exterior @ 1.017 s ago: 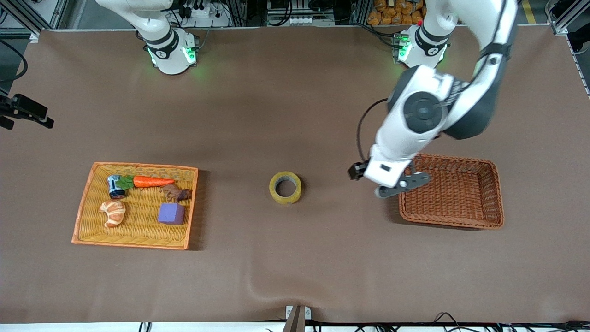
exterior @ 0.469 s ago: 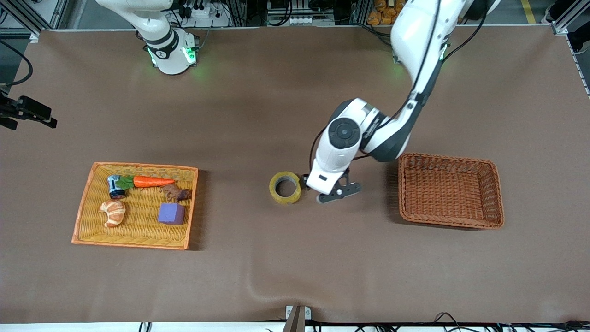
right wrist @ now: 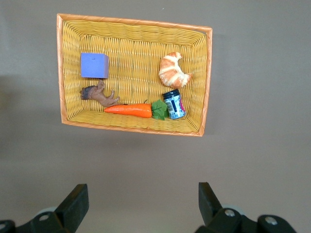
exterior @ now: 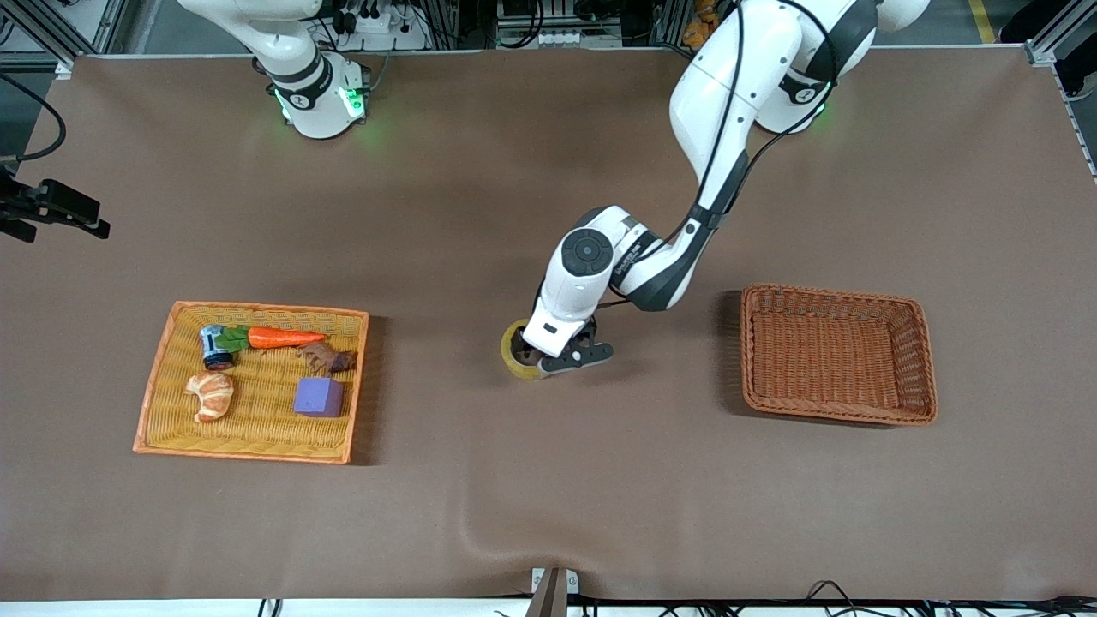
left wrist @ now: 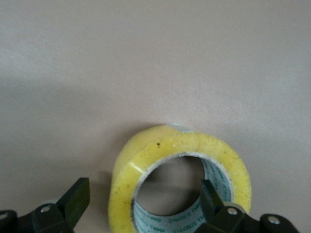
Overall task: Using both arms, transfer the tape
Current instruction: 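Lower the left gripper onto the tape roll and grasp its rim, then lift the tape roll with the left gripper and carry it over the basket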
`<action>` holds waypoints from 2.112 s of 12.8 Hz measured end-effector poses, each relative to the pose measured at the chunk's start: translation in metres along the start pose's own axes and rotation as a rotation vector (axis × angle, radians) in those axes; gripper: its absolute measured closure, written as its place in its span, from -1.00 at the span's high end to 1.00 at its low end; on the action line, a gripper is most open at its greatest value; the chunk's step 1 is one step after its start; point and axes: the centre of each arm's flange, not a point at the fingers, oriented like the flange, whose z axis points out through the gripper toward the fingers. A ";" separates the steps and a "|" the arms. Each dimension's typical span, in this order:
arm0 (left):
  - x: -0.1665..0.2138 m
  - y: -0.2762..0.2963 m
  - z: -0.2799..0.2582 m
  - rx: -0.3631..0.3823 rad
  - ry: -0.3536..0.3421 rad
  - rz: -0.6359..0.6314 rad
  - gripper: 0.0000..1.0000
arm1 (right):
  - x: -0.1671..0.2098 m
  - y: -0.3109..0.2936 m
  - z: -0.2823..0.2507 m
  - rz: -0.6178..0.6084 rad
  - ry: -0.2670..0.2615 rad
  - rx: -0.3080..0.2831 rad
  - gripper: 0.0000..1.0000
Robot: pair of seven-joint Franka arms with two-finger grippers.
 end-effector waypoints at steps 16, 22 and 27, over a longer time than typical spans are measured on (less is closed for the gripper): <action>0.044 -0.018 -0.035 0.180 0.061 0.324 -0.56 | 0.003 -0.003 0.001 -0.007 0.007 -0.003 1.00; 0.144 -0.081 -0.143 0.160 0.029 0.274 -0.56 | 0.003 -0.004 0.000 -0.008 0.009 -0.003 1.00; 0.186 -0.146 -0.216 0.216 -0.043 0.201 -0.56 | 0.003 -0.004 0.000 -0.007 0.009 -0.003 1.00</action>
